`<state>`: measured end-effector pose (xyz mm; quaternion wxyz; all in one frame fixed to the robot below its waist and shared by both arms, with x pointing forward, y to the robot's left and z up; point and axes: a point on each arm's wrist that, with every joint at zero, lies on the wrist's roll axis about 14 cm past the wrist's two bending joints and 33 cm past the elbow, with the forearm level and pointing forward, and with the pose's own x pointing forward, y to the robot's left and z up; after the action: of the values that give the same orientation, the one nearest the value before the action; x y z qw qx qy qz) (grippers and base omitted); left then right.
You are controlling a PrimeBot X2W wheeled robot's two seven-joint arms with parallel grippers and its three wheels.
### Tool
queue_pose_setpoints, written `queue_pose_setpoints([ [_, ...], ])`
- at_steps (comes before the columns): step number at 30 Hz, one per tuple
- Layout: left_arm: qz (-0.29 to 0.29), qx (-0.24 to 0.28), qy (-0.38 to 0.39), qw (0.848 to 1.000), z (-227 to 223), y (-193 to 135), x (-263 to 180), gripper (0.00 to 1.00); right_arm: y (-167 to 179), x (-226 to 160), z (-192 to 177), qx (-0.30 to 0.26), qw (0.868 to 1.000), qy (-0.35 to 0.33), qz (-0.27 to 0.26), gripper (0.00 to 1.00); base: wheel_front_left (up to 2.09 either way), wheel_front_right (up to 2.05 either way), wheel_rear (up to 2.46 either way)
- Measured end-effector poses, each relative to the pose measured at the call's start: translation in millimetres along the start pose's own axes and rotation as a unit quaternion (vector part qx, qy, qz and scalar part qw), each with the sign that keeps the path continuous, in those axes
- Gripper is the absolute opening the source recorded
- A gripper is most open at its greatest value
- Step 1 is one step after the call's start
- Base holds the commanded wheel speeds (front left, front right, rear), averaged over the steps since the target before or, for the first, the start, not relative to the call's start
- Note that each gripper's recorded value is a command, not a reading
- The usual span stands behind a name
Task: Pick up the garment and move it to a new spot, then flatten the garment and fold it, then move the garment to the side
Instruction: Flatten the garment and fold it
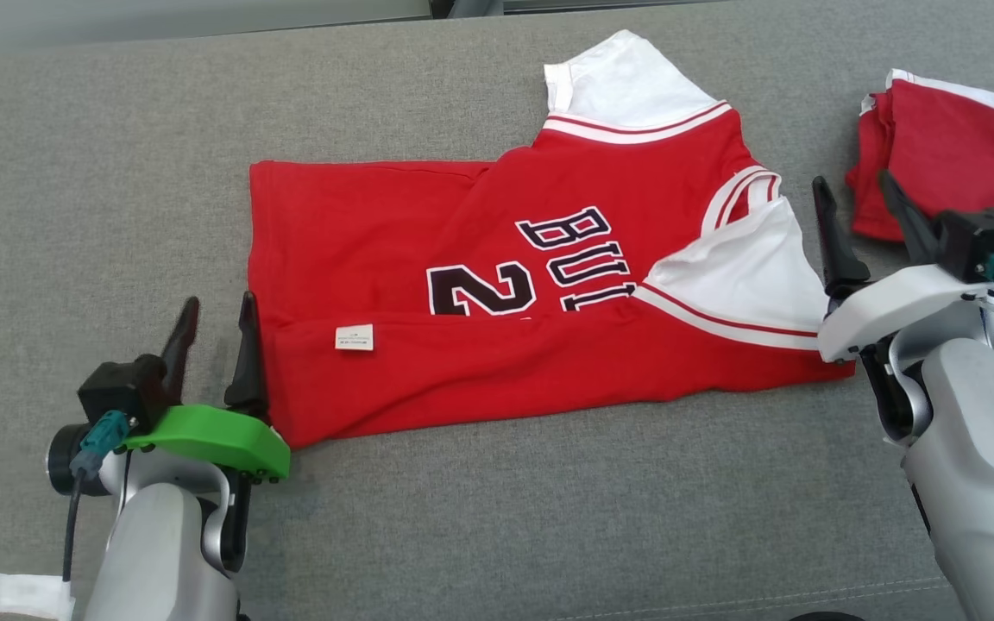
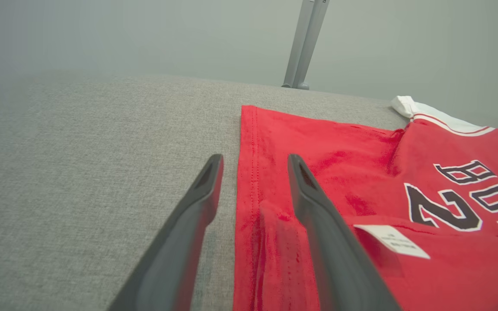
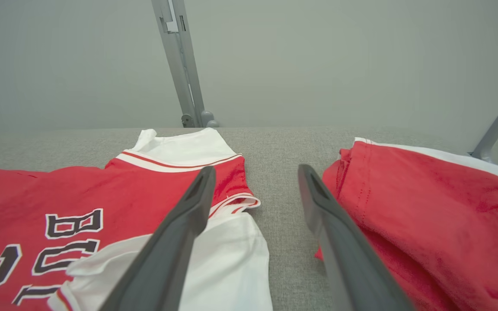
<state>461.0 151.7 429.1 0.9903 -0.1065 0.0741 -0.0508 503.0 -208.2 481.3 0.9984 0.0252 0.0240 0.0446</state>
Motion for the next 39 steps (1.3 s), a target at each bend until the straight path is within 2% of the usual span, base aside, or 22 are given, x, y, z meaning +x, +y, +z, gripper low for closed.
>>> queue_pose_setpoints([
  [8,0.021,0.006,-0.005,1.0,0.7,12.9,-15.6,1.0,-2.9,-28.1,-14.9,0.019,1.0,0.008,-0.017,1.0,0.0,0.0,0.0],
  [19,0.003,-0.018,0.024,1.0,-22.9,-4.5,-51.2,1.0,-7.5,-86.0,-73.6,0.049,0.994,0.094,-0.042,1.0,0.0,0.0,0.0],
  [27,-0.001,-0.015,0.029,0.999,-26.7,-6.9,-57.6,1.0,-6.2,-80.4,-83.1,0.095,0.988,0.105,-0.059,1.0,0.0,0.0,0.0],
  [32,0.002,-0.01,0.031,0.999,-28.2,-4.3,-59.4,1.0,-0.1,-75.8,-97.2,0.097,0.985,0.131,-0.051,1.0,0.0,0.0,0.0],
  [33,0.003,-0.009,0.031,0.999,-28.4,-3.3,-59.4,1.0,3.3,-75.3,-101.2,0.099,0.984,0.138,-0.048,0.94,0.0,0.0,0.0],
  [34,0.004,-0.009,0.031,0.999,-28.5,-2.6,-59.2,1.0,5.9,-75.3,-105.8,0.1,0.983,0.146,-0.045,0.54,0.0,0.0,0.0],
  [35,0.005,-0.009,0.031,0.999,-28.1,-1.8,-58.8,1.0,7.7,-74.1,-107.6,0.103,0.982,0.149,-0.044,0.39,0.0,0.0,0.0],
  [37,0.006,-0.009,0.03,0.999,-27.8,-0.7,-57.8,1.0,9.4,-71.2,-109.8,0.11,0.981,0.153,-0.042,0.0,0.0,0.0,0.0],
  [39,0.007,-0.01,0.03,0.999,-27.8,-0.1,-57.4,1.0,10.7,-70.0,-110.6,0.112,0.981,0.155,-0.04,0.0,0.0,0.0,0.0],
])
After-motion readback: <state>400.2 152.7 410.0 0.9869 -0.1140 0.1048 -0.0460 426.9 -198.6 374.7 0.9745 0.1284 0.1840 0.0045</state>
